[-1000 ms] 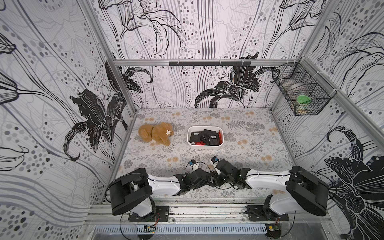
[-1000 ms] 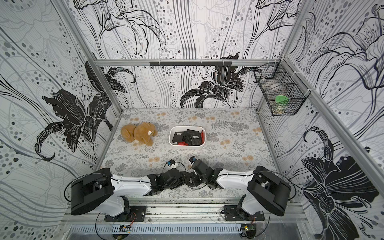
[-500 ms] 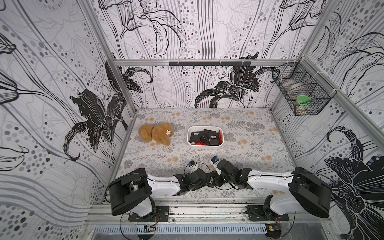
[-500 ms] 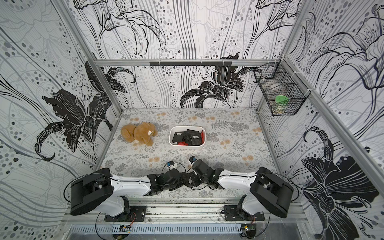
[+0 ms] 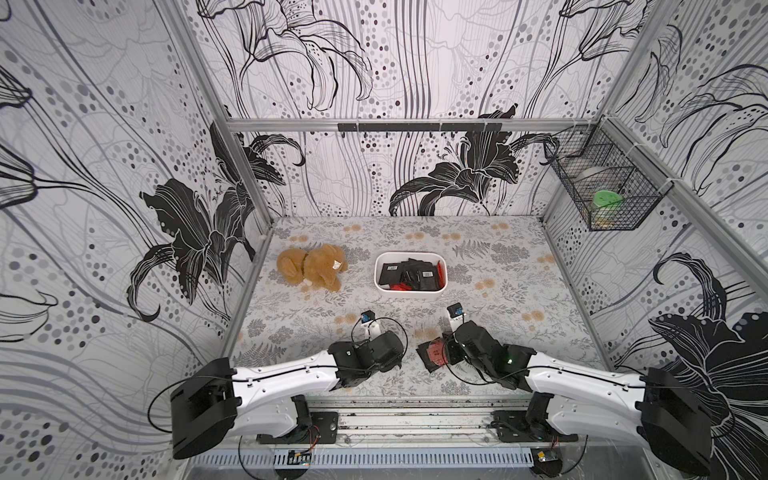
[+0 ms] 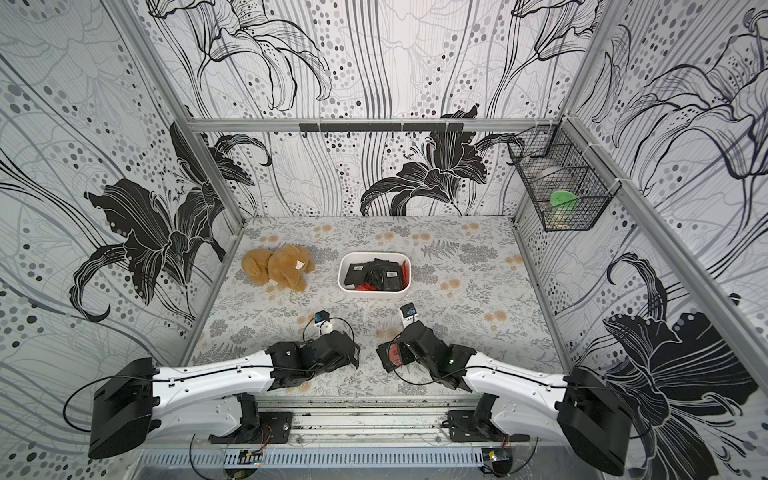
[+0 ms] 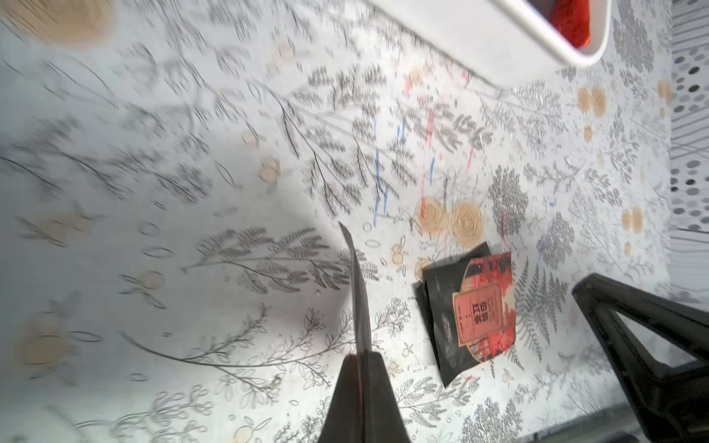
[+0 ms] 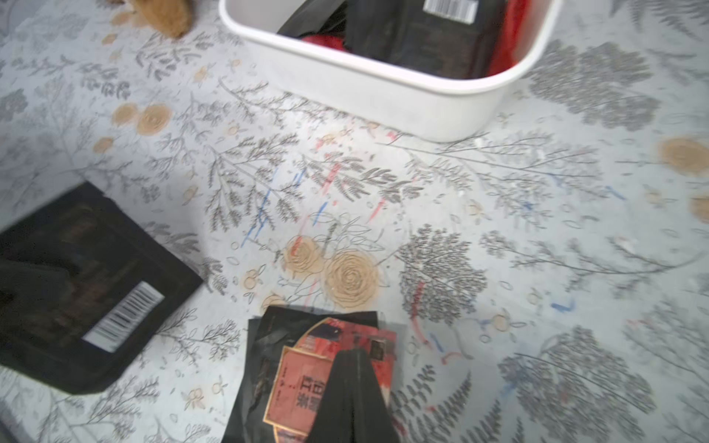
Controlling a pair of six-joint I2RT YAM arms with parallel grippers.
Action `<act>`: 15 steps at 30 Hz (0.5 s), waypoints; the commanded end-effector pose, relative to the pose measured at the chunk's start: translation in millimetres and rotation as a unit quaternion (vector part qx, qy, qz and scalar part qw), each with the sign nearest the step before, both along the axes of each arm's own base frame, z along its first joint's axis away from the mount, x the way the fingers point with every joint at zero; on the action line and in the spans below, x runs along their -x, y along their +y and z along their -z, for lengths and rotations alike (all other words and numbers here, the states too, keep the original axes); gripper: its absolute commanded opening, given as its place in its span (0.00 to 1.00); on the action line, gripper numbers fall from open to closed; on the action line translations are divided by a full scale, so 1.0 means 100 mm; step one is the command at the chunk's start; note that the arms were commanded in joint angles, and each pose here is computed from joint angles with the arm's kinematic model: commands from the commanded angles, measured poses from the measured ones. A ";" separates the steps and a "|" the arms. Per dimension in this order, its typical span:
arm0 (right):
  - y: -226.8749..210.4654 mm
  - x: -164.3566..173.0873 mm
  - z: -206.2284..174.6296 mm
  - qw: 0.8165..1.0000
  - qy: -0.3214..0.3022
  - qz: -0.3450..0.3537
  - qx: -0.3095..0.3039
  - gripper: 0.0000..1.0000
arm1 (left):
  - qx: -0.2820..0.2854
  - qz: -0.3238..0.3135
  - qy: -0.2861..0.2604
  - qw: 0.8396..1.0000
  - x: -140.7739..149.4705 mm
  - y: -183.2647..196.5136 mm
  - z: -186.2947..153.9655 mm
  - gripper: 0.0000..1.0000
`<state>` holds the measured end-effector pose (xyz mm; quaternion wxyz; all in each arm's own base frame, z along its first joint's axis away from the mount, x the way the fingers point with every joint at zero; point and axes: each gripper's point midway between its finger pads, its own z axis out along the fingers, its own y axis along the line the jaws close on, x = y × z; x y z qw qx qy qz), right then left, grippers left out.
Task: Put the tea bags into the storage box
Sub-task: Pick up the tea bag from the center of the board, then place the tea bag in the storage box.
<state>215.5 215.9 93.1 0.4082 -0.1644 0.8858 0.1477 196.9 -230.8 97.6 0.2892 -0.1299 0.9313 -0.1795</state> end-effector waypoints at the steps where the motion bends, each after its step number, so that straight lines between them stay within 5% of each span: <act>1: -0.31 -0.03 -0.01 0.998 -0.022 0.063 0.015 0.07 | -0.161 -0.022 -0.078 0.984 -0.25 0.42 -0.48 0.00; 4: -0.38 -0.02 -0.09 0.997 -0.037 0.074 -0.003 0.12 | -0.231 -0.048 -0.123 0.964 -0.57 0.50 -0.89 0.00; 7: -0.41 0.00 -0.13 0.996 -0.044 0.077 -0.016 0.15 | -0.233 -0.063 -0.153 0.958 -0.97 0.41 -1.19 0.00; 15: -0.43 0.01 -0.16 0.996 -0.048 0.077 -0.025 0.18 | 0.036 0.002 -0.160 0.986 -1.97 -0.28 -1.36 0.00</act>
